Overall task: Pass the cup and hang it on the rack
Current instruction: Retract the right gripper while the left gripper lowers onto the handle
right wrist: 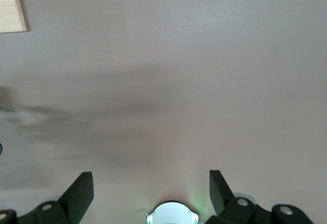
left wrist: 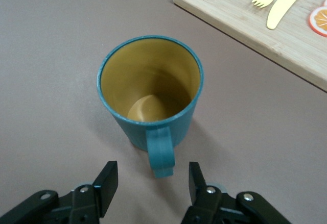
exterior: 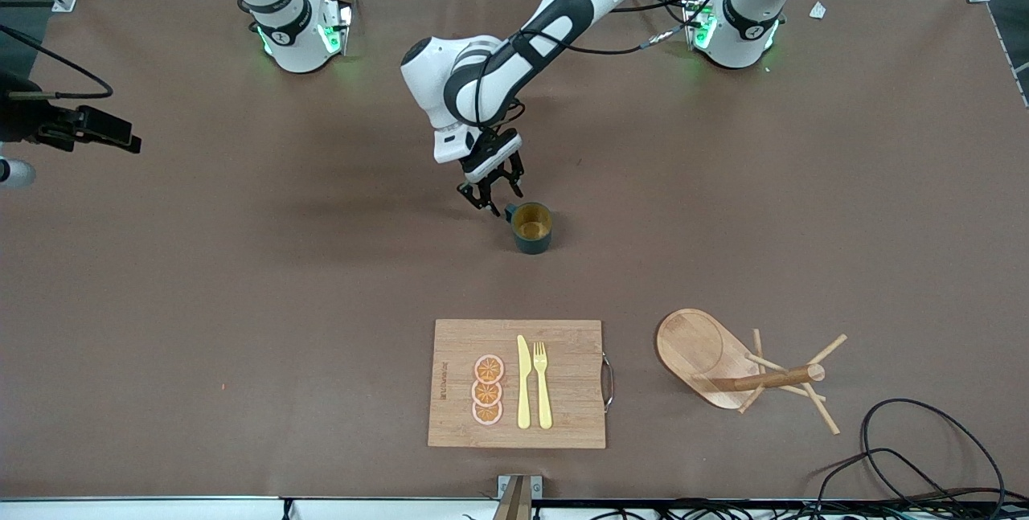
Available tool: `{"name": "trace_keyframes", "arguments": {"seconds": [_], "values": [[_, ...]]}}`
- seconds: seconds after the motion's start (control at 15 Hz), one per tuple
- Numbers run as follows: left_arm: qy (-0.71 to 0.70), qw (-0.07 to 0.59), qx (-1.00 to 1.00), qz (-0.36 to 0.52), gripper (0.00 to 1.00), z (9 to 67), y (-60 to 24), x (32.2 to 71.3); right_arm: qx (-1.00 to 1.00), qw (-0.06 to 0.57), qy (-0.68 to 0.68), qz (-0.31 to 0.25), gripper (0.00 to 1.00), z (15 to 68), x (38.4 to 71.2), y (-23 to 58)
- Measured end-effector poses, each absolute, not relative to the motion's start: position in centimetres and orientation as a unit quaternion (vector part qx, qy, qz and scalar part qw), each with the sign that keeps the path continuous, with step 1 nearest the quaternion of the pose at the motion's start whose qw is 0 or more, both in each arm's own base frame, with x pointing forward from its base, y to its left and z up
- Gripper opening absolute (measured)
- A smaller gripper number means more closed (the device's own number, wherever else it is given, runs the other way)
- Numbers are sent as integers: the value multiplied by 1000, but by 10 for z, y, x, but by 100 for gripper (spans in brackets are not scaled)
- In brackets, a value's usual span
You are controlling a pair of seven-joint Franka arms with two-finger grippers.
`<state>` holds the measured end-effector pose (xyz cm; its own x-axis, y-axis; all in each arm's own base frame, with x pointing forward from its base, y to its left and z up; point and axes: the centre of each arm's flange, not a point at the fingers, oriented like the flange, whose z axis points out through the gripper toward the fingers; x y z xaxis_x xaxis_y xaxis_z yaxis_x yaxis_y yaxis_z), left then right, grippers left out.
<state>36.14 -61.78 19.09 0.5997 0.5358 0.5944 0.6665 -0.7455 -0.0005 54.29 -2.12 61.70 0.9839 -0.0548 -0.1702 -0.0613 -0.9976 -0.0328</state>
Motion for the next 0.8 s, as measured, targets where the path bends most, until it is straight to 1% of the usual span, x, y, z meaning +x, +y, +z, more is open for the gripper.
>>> {"name": "trace_keyframes", "arguments": {"seconds": [0.07, 0.13, 0.2, 0.4, 0.53, 0.6, 0.73, 0.8], "values": [[-340, 114, -886, -294, 62, 189, -616, 364, -996, 19, 29, 83, 100, 620, 540, -21], [-341, 115, -885, -295, 62, 188, -614, 366, -996, 20, 29, 81, 100, 623, 535, -21], [-343, 116, -884, -296, 59, 187, -613, 367, -996, 20, 29, 80, 100, 625, 530, -21], [-358, 111, -878, -298, 57, 187, -613, 368, -997, 22, 29, 71, 100, 628, 516, -22], [-359, 110, -877, -298, 53, 187, -614, 368, -997, 22, 30, 68, 100, 630, 511, -23], [-359, 110, -877, -298, 46, 187, -614, 368, -997, 23, 30, 67, 100, 632, 510, -23], [-360, 108, -877, -299, 25, 189, -614, 368, -997, 23, 31, 65, 100, 635, 507, -24], [-361, 107, -877, -299, 21, 190, -615, 369, -997, 23, 31, 63, 100, 636, 507, -24]]}}
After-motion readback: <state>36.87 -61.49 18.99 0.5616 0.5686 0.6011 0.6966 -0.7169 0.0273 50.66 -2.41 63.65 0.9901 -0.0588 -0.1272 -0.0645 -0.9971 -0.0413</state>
